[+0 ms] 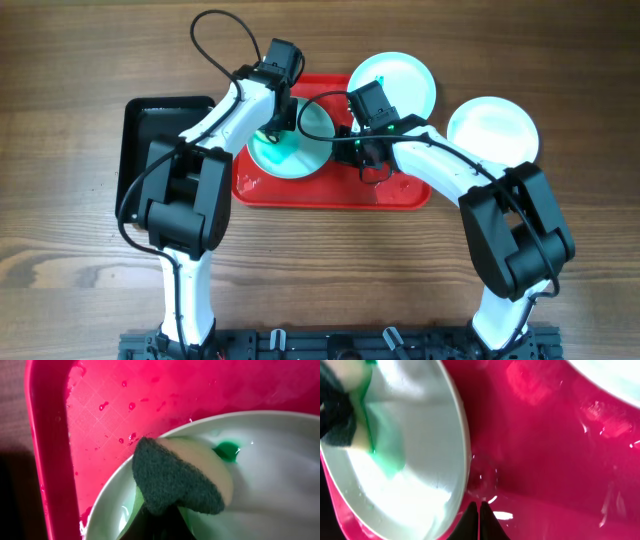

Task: Clean dirty plates on tray and stack at the side

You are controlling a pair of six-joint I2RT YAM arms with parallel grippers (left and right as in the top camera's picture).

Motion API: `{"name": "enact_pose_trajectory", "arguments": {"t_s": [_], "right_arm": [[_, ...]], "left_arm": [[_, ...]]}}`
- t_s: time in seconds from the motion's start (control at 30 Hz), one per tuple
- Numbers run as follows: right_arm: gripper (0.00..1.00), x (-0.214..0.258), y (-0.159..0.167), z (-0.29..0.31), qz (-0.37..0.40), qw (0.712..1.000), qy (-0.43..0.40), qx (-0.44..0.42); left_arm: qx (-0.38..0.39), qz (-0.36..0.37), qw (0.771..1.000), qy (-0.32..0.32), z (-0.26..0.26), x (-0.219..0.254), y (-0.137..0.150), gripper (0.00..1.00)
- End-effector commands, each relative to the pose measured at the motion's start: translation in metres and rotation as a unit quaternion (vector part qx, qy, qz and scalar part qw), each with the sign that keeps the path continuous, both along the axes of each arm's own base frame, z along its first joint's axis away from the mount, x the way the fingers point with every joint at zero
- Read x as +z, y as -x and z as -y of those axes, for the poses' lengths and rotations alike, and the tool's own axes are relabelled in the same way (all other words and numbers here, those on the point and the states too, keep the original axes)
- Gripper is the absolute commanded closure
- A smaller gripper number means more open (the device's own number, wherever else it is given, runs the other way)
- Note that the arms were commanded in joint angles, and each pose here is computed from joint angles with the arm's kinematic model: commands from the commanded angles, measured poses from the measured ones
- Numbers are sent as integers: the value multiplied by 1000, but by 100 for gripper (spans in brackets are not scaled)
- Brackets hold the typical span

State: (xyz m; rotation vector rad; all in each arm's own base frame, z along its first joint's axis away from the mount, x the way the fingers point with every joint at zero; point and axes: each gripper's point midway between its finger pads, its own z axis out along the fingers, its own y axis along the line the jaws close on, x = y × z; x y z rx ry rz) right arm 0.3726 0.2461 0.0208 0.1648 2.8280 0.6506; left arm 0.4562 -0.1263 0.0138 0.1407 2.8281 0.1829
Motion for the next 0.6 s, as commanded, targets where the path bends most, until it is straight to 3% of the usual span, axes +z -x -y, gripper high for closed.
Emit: {"name": "enact_pose_trajectory", "arguments": {"t_s": [0.0, 0.17, 0.33, 0.47, 0.57], "right_arm": [[96, -3, -4, 3, 4, 1000, 8, -2], [96, -3, -4, 3, 5, 1000, 9, 1], [96, -2, -3, 2, 6, 1000, 7, 8], [96, -2, -4, 2, 8, 1000, 6, 7], [96, -2, -3, 1, 6, 1000, 5, 8]], "left_arm": [[-67, -38, 995, 60, 42, -21, 15, 96], [-220, -95, 954, 182, 107, -17, 53, 96], [-282, -138, 929, 196, 117, -16, 83, 96], [-274, -129, 936, 178, 111, -18, 76, 96], [-199, -77, 966, 147, 97, -19, 43, 96]]}}
